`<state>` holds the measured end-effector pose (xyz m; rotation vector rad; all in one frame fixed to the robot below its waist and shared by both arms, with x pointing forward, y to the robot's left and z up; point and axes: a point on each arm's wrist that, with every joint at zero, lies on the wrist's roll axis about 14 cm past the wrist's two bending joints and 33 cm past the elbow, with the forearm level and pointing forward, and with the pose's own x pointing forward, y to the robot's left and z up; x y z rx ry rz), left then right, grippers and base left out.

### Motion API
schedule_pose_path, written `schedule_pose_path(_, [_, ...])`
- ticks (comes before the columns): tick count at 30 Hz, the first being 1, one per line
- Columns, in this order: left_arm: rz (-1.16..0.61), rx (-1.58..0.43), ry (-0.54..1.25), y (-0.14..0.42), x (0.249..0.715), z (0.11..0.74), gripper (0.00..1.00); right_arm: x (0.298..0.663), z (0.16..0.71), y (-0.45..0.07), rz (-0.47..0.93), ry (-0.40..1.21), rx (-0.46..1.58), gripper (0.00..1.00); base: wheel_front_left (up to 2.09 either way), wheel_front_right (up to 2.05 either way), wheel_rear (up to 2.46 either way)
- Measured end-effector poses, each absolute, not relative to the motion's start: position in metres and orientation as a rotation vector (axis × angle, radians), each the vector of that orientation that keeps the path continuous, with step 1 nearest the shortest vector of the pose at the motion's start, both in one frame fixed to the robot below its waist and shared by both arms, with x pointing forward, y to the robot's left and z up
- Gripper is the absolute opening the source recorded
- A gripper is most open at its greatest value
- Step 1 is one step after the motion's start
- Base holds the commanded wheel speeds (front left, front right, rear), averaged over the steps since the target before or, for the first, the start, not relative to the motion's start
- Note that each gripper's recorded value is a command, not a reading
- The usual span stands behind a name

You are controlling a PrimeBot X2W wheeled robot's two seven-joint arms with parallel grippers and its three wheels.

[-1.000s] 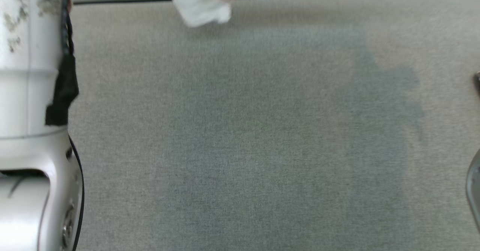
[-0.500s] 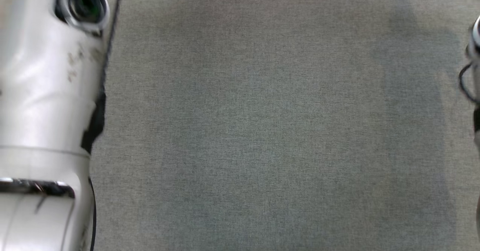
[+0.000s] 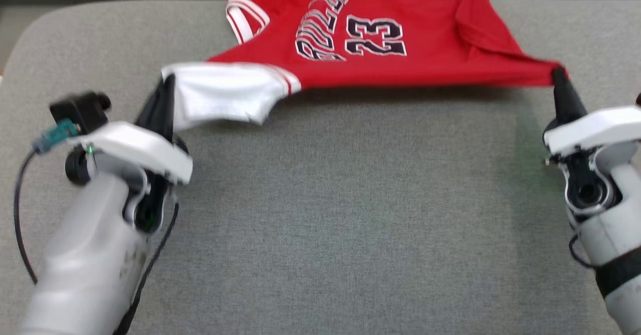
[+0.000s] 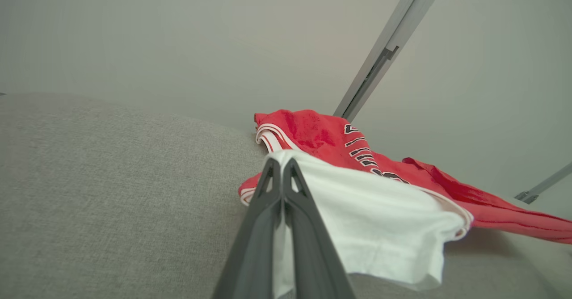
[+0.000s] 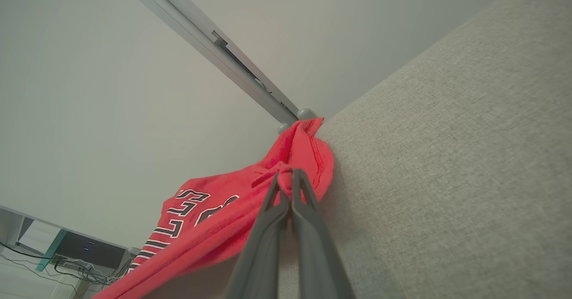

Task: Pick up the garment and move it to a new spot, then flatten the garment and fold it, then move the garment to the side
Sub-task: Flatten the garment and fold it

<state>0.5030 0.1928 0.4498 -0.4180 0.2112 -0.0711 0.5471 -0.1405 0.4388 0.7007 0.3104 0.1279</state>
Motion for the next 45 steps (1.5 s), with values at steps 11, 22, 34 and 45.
schedule_pose_path(11, [-0.212,-0.295,0.427,0.180,0.418,0.416,0.00,0.485,0.423,-0.149,0.146,0.438,0.582,0.00,0.00,0.00,0.00])
schedule_pose_path(22, [-0.278,-0.277,0.554,0.178,0.373,0.404,0.00,0.447,0.407,-0.157,0.198,0.553,0.425,0.00,0.00,0.00,0.00])
schedule_pose_path(34, [-0.377,-0.333,0.683,0.164,0.334,0.404,0.00,0.407,0.393,-0.175,0.227,0.758,0.400,0.00,0.00,0.00,0.00])
schedule_pose_path(45, [-0.461,-0.415,0.783,0.160,0.296,0.417,0.00,0.365,0.389,-0.187,0.270,0.951,0.423,0.00,0.00,0.00,0.00])
